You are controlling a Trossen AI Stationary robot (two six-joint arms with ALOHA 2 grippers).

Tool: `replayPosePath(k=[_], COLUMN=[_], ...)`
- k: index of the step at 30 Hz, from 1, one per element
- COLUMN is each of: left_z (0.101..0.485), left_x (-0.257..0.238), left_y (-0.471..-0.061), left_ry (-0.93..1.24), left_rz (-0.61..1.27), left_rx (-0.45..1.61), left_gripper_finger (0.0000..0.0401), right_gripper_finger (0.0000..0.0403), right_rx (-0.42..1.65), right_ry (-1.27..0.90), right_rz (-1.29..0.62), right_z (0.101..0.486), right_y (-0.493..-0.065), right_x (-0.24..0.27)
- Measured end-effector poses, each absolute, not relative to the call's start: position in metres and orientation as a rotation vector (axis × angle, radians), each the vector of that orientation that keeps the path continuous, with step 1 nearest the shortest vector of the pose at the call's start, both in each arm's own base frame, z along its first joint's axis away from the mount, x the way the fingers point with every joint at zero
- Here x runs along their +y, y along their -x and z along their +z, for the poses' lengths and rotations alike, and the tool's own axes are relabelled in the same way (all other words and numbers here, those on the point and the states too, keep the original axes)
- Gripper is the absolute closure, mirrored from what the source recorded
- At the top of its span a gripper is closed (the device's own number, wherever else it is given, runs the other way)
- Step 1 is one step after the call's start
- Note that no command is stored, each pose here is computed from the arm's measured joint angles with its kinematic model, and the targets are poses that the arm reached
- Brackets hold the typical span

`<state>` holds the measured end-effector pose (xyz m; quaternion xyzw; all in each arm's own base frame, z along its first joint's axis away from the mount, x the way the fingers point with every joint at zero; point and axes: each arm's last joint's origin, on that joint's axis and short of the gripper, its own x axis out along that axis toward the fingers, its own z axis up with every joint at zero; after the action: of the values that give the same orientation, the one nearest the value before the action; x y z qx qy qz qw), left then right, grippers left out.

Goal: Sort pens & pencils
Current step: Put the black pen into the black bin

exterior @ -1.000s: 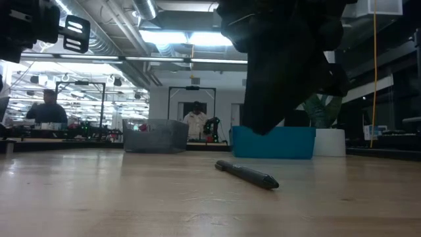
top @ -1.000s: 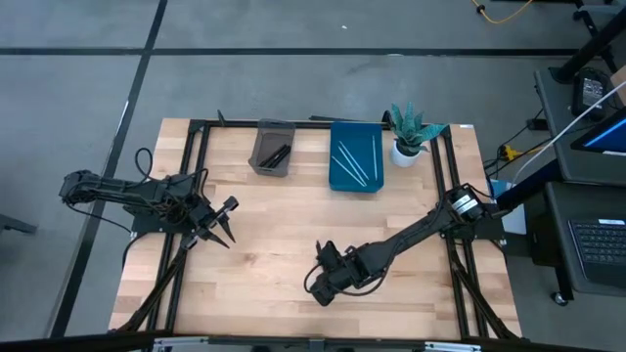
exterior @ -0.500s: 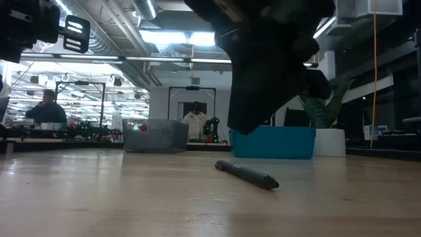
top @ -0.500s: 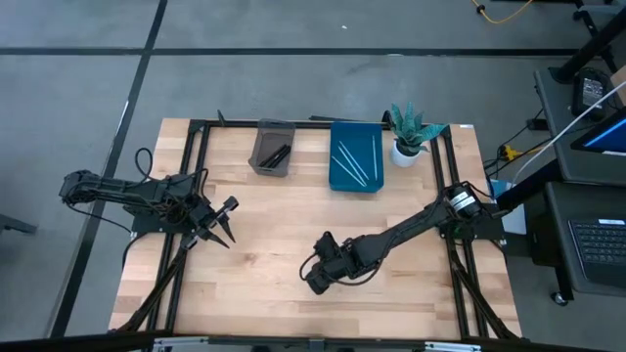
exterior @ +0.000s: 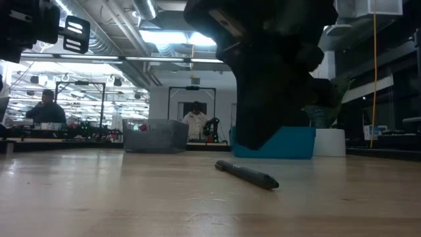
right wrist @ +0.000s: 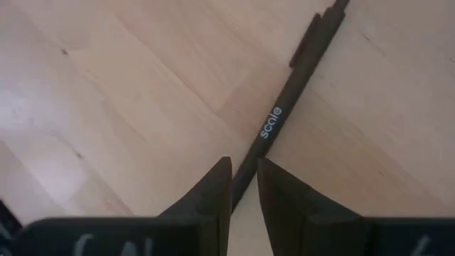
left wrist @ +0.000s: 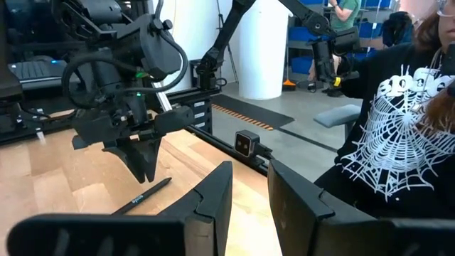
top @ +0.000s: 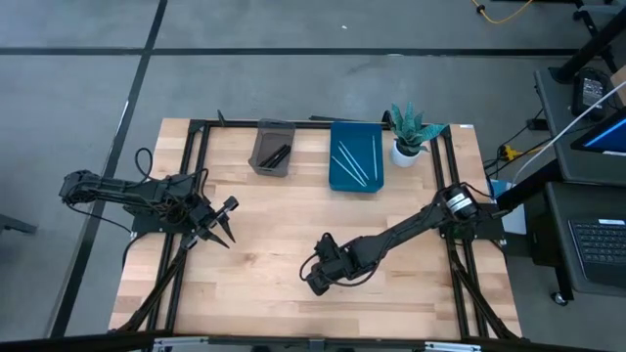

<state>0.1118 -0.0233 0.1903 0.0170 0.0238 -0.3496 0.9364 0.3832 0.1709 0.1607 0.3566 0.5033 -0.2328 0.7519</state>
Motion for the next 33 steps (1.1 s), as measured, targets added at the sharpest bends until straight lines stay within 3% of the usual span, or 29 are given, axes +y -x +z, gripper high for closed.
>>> replayPosePath(k=[33], left_z=[0.188], left_x=[-0.023], left_y=[-0.112], left_ry=[-0.022], left_rz=[-0.714], left_rx=[0.073], left_gripper_finger=[0.0316], right_gripper_finger=[0.0332], right_rx=[1.273], right_ry=[-0.751], right_rz=[-0.454], right_z=[0.118], right_y=[-0.387], right_x=[0.177])
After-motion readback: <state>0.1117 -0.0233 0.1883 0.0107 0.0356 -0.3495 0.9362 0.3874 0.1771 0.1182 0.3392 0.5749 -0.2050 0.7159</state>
